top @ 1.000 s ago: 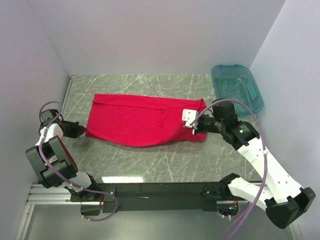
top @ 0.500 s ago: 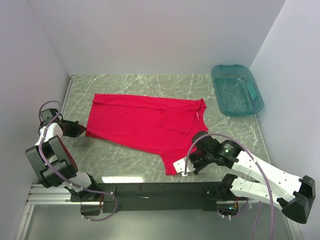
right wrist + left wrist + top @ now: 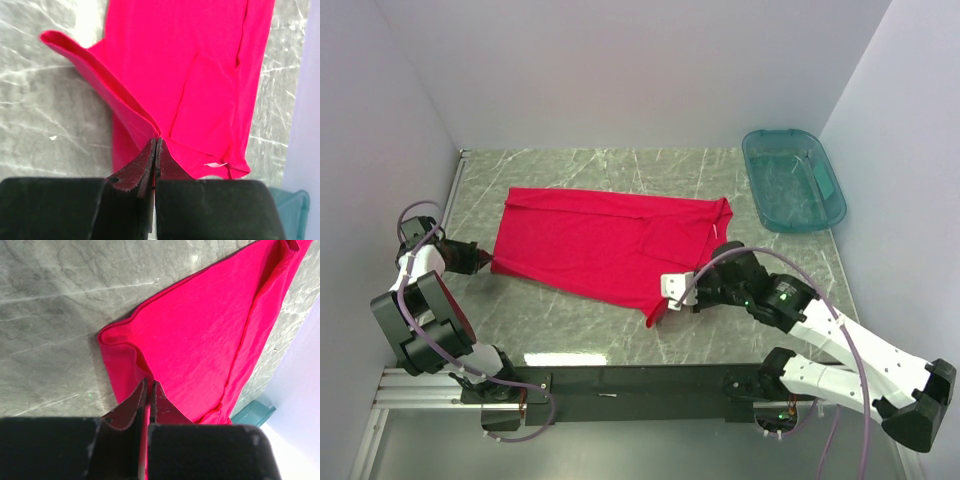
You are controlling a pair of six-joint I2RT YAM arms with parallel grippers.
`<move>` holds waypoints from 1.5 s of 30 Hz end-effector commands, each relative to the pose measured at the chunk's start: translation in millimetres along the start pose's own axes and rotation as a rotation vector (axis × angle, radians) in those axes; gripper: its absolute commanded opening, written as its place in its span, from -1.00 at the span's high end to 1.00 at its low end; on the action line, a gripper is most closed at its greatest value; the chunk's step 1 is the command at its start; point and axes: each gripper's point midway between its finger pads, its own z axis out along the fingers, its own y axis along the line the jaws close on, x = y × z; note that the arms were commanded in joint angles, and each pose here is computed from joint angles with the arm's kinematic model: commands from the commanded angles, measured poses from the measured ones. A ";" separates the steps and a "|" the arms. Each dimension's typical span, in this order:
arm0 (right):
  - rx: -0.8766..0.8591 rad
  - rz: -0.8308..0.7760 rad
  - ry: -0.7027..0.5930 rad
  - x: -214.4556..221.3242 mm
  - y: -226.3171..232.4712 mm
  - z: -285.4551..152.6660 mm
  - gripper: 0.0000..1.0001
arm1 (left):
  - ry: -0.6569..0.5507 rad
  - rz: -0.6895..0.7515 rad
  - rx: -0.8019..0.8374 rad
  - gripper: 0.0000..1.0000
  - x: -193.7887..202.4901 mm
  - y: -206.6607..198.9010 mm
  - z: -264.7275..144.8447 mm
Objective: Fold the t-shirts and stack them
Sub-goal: Fold the tshirt
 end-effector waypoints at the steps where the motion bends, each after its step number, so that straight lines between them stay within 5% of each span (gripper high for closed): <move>1: 0.070 0.016 -0.130 -46.3 -36.2 -27.0 1.00 | -0.023 0.041 0.054 0.99 -7.1 -18.8 -10.6; 2: -0.104 0.003 -0.169 -51.6 -3.1 -28.7 1.00 | -0.020 0.041 0.050 0.99 -6.4 -17.3 -9.7; 5: -0.192 0.084 -0.191 -60.6 7.6 -23.3 1.00 | -0.021 0.039 0.052 0.99 -6.8 -17.9 -10.5; 13: -0.038 0.501 -0.084 -38.3 -30.6 10.1 1.00 | -0.021 0.048 0.051 0.99 -6.1 -18.0 -11.7; 27: 0.032 0.845 -0.017 -5.5 -53.7 26.3 1.00 | -0.014 0.049 0.059 0.99 -5.2 -18.7 -10.4; 31: -0.250 0.676 -0.113 -39.2 -14.0 16.9 1.00 | -0.013 0.047 0.058 0.99 -4.6 -18.0 -10.4; 35: -0.514 -0.013 -0.297 -57.1 75.9 -24.0 1.00 | -0.011 0.047 0.051 0.99 -3.9 -14.7 -8.0; 37: -0.462 -0.233 -0.159 -9.6 93.3 -8.9 1.00 | -0.008 0.048 0.047 0.99 -3.5 -13.5 -7.1; 41: -0.290 -0.209 -0.003 20.0 68.3 7.3 1.00 | -0.012 0.051 0.041 0.99 -4.9 -12.3 -5.3; 45: -0.041 0.119 -0.043 0.9 12.7 17.3 1.00 | -0.006 0.048 0.045 0.99 -4.4 -12.6 -4.9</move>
